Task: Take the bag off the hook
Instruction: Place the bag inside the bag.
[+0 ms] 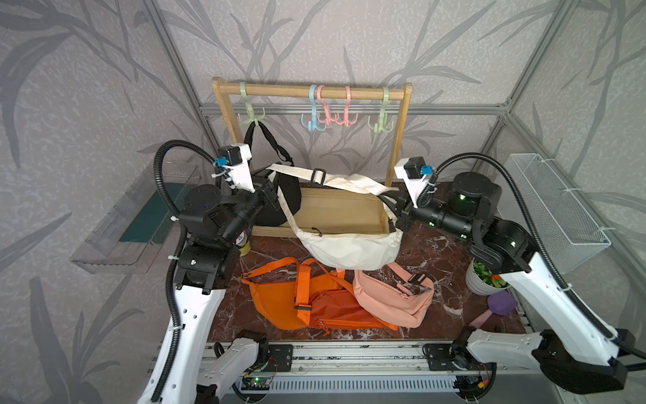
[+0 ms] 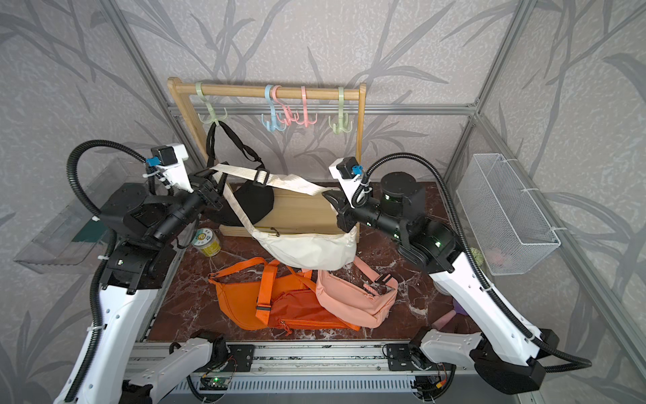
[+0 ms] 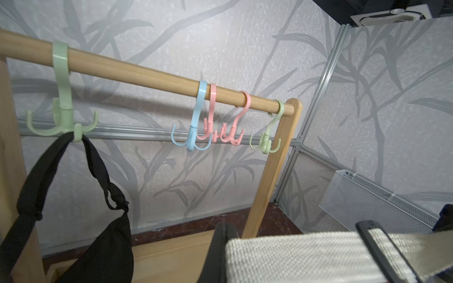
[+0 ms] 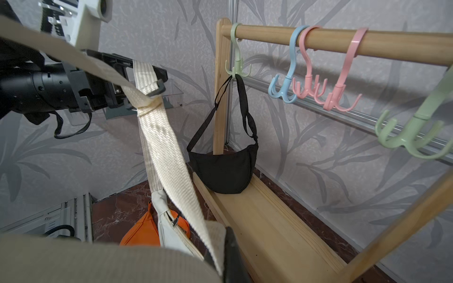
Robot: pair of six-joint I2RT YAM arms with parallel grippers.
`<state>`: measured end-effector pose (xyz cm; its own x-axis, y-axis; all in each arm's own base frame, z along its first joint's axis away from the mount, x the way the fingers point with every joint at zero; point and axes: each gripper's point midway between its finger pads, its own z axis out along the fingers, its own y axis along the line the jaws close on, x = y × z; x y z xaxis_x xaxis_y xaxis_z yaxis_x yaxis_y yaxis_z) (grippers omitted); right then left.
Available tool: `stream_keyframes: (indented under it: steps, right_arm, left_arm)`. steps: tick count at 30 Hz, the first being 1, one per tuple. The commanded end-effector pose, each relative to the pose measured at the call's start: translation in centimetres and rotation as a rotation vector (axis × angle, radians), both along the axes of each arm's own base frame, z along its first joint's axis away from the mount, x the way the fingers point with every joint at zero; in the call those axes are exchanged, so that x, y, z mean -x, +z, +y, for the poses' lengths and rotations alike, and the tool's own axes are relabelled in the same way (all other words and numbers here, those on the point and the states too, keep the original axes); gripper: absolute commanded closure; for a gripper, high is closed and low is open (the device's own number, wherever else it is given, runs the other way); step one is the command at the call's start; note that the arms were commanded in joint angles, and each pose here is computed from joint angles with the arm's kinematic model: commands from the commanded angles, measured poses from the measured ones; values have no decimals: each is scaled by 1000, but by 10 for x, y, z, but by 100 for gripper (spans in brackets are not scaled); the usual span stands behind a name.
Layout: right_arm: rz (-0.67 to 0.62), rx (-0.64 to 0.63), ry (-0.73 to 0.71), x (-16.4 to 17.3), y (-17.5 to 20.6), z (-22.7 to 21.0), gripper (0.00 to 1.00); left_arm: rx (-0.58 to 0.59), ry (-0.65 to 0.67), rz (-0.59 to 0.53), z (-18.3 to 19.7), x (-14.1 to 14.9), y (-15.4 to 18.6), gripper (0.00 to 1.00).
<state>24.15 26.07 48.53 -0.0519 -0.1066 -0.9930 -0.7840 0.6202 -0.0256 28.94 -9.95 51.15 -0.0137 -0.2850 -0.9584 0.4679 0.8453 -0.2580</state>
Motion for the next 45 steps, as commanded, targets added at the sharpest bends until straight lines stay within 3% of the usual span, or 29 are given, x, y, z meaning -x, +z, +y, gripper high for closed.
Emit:
stream_keyframes:
  steps: [1,6,12,20,32,41,42,45]
  right_arm:
    - [-13,21,-135,5,-4,-40,96]
    - [37,54,-157,22,-24,-60,96]
    - [86,78,-230,26,-50,-80,94]
    - [218,92,-203,24,-96,-68,89]
    - [362,181,-209,9,-160,-51,83]
    - [475,203,-215,11,-203,-47,80]
    - [488,201,-215,11,-207,-47,77]
    - [522,209,-207,13,-220,-44,70]
  left_arm:
    - [62,64,-6,17,11,4,100]
    - [82,-15,39,5,24,-13,100]
    - [73,20,85,12,36,-37,100]
    - [124,-28,180,3,42,-77,100]
    - [64,151,420,27,27,-170,100]
    - [38,176,567,30,30,-224,100]
    - [37,181,574,31,32,-228,97]
    - [38,196,593,34,37,-238,72]
